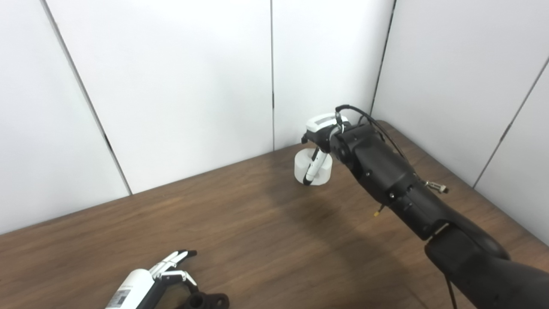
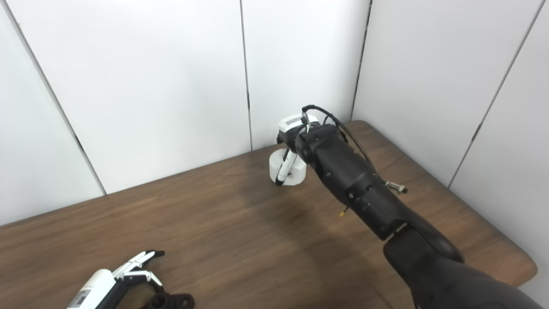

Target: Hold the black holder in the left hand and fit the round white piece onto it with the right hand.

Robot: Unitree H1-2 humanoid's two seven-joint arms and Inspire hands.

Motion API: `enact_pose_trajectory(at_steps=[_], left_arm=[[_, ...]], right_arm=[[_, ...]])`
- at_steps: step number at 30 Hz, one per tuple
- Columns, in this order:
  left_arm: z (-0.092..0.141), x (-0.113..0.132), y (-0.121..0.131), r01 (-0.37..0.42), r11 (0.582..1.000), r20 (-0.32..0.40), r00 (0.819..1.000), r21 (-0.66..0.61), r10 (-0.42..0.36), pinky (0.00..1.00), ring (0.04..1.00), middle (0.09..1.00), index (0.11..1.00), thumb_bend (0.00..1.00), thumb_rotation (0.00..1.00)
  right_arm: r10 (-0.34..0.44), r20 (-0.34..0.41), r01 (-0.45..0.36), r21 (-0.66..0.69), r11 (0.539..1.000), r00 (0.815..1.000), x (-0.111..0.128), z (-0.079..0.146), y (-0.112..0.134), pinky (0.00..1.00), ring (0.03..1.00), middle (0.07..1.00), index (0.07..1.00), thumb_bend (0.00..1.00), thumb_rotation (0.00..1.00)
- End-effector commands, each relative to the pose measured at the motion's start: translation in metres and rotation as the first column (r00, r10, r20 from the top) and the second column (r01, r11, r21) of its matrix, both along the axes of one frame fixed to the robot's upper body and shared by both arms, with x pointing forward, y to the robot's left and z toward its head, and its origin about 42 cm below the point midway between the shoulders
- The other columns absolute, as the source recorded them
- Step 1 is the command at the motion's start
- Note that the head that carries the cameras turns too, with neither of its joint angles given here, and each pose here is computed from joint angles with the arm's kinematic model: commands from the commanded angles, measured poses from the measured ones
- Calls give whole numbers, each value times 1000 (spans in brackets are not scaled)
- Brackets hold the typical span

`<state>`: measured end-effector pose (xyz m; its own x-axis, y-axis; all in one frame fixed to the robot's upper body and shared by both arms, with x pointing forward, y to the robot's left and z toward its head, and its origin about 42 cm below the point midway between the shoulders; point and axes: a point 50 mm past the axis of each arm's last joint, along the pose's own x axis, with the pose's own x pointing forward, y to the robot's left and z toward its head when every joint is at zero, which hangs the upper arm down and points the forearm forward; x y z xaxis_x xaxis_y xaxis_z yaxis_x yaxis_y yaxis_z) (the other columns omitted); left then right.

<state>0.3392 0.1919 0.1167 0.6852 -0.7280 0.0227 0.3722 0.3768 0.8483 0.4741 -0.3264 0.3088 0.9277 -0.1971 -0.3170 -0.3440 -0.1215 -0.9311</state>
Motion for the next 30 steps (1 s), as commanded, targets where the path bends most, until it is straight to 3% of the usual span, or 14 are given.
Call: enact_pose_trajectory(at_steps=[1,19,30], left_arm=[[-31,-19,14,5,990,-143,990,144,16,846,947,925,488,522,52],[-30,-24,16,12,989,-152,988,147,10,838,939,917,488,522,50],[-29,-26,20,9,989,-152,988,145,14,834,933,914,489,522,50]], right_arm=[[21,114,-18,-20,1000,993,9,39,4,958,1000,987,864,1000,477],[1,91,6,-75,997,996,12,22,-7,911,983,964,855,1000,462],[-47,71,51,-51,997,996,14,12,-24,932,988,966,861,1000,445]])
